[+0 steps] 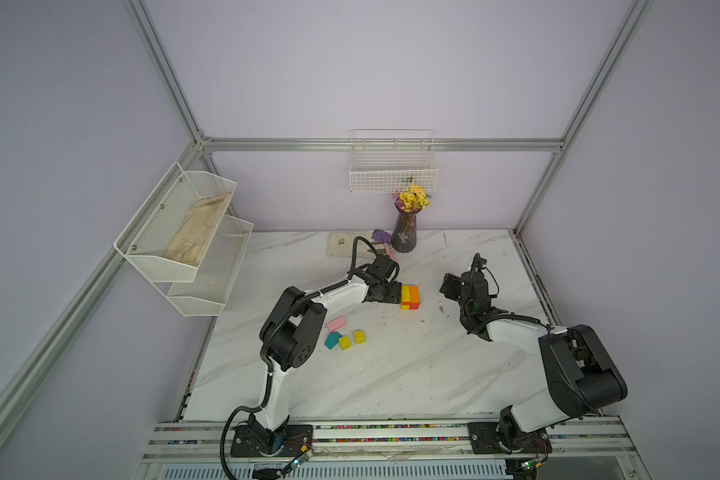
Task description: Build the wood block tower
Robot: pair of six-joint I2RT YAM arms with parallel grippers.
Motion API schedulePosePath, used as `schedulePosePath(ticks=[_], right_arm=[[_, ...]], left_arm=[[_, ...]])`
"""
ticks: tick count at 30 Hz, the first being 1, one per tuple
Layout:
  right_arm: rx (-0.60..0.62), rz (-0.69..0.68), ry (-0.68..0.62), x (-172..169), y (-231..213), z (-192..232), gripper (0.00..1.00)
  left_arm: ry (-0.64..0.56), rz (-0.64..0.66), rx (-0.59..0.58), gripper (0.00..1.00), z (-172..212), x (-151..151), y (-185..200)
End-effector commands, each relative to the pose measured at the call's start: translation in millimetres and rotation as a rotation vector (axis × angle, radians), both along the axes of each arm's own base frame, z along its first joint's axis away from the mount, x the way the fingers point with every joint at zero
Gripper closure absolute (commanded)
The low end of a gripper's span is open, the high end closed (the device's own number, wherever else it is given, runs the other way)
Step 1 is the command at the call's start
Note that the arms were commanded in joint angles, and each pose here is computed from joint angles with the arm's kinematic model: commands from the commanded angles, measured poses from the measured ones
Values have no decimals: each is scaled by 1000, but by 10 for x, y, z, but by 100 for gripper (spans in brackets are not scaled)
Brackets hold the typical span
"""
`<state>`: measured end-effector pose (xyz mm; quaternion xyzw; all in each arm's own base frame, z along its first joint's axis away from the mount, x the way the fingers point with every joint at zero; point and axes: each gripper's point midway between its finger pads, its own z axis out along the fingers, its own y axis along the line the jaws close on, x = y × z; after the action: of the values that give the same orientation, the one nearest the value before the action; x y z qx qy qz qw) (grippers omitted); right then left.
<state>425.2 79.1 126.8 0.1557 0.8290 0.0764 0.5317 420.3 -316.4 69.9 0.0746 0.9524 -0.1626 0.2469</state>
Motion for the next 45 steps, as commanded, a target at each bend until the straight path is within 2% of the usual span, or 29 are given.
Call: schedulePosePath(ticks=[1,5,8,11,14,22,24,27,30,34,37,41,45], right_arm=[[0,-12,-20,59,-18,85,18],[3,-17,-27,50,-28,104,17],[3,-18,-34,37,-35,119,16],[6,-21,-41,24,-45,137,15],[11,-22,-50,7,-48,158,14],[60,16,-80,-182,-17,341,17],[122,55,-101,-220,82,467,19],[213,161,-105,-272,460,568,24],[177,238,-72,-383,985,616,25],[119,347,-4,-615,1643,534,27],[66,414,30,-816,2032,489,28],[-4,552,88,-1024,2562,375,24],[-12,641,151,-1184,2945,195,23]], left_arm=[[-87,-14,-54,28,445,159,-135],[-126,-29,-24,27,741,79,-16],[-197,-4,-13,26,1119,-76,218],[-280,48,-6,24,1477,-365,589],[-374,184,-4,22,1693,-737,1159],[-577,567,57,12,1323,-1494,2781],[-613,634,100,9,1245,-1589,3046],[-613,730,172,7,1101,-1662,3328],[-590,717,144,6,998,-1593,3279],[-540,726,163,6,932,-1561,3278],[-553,661,120,5,951,-1521,3156],[-580,666,94,4,965,-1565,3162],[-602,684,83,3,994,-1604,3196]])
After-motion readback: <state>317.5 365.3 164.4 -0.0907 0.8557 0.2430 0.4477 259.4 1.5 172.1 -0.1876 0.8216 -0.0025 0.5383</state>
